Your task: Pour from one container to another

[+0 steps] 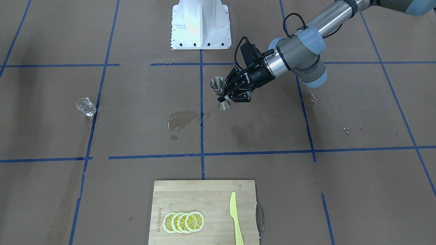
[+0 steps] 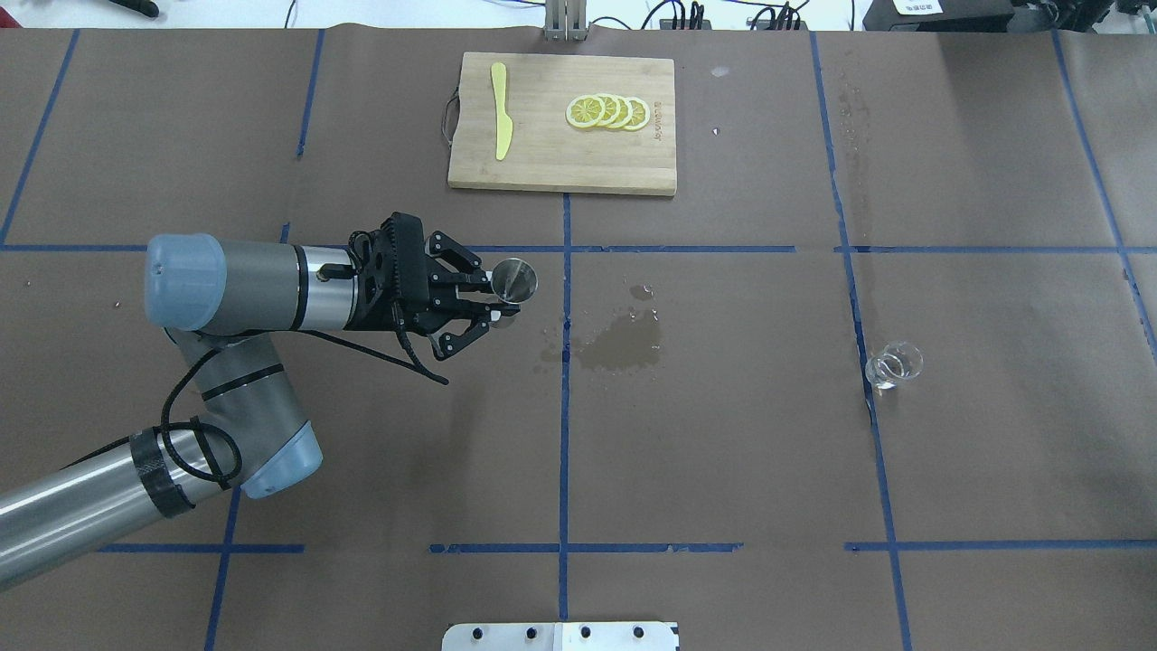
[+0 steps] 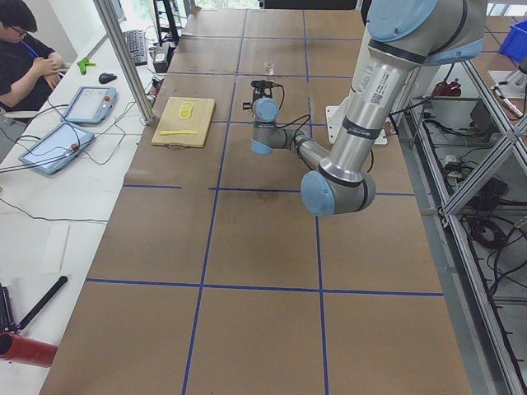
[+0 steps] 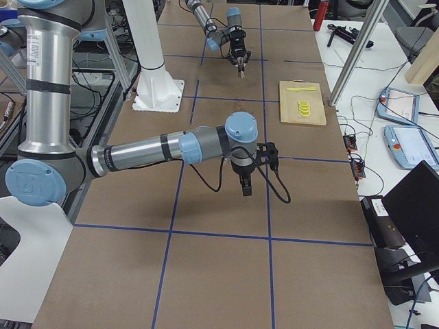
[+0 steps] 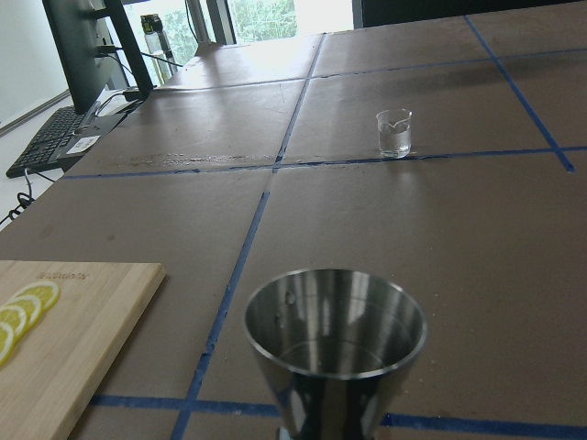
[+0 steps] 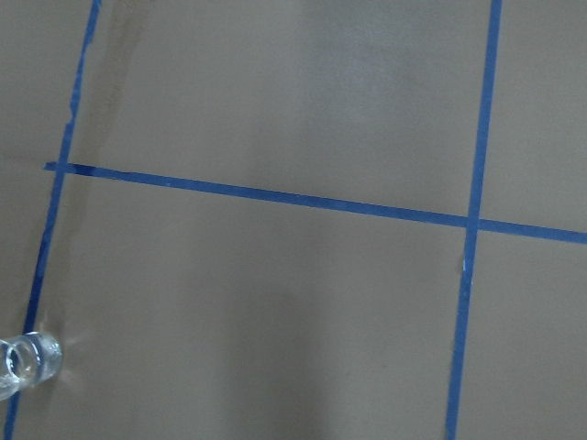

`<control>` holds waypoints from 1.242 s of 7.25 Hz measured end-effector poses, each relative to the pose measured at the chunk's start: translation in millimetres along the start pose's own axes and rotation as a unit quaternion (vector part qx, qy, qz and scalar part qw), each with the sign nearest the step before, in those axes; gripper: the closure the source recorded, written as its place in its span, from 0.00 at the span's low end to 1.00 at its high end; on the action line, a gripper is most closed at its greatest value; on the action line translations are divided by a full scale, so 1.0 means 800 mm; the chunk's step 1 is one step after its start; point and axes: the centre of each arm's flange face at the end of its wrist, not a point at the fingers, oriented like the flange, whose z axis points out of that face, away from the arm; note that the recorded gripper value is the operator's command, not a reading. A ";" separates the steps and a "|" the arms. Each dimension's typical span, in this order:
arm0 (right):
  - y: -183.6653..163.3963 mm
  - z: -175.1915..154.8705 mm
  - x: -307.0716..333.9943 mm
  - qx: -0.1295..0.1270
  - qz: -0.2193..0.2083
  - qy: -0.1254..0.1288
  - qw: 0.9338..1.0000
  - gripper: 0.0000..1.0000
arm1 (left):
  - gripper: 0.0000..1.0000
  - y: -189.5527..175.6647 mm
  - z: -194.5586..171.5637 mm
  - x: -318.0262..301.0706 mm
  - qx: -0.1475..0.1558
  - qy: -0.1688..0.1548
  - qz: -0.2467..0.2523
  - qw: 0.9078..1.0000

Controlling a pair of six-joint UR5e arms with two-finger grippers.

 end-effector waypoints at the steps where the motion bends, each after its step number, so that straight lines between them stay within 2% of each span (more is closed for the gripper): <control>1: 0.001 0.001 -0.041 0.003 0.012 0.000 1.000 0.00 | 1.00 -0.001 0.002 0.001 0.000 0.001 -0.005 1.000; 3: 0.021 0.022 -0.103 0.035 0.019 -0.011 0.999 0.00 | 1.00 -0.001 0.003 0.003 0.000 0.002 -0.024 1.000; 5: 0.054 0.072 -0.152 0.083 0.032 -0.006 0.996 0.00 | 1.00 0.002 0.004 0.004 -0.002 0.002 -0.030 1.000; 7: 0.084 0.120 -0.201 0.135 0.044 0.001 0.990 0.00 | 1.00 0.002 0.004 0.005 -0.003 0.002 -0.031 1.000; 9: 0.114 0.151 -0.233 0.188 0.029 0.005 0.982 0.00 | 1.00 0.003 0.004 0.004 -0.003 0.001 -0.032 0.999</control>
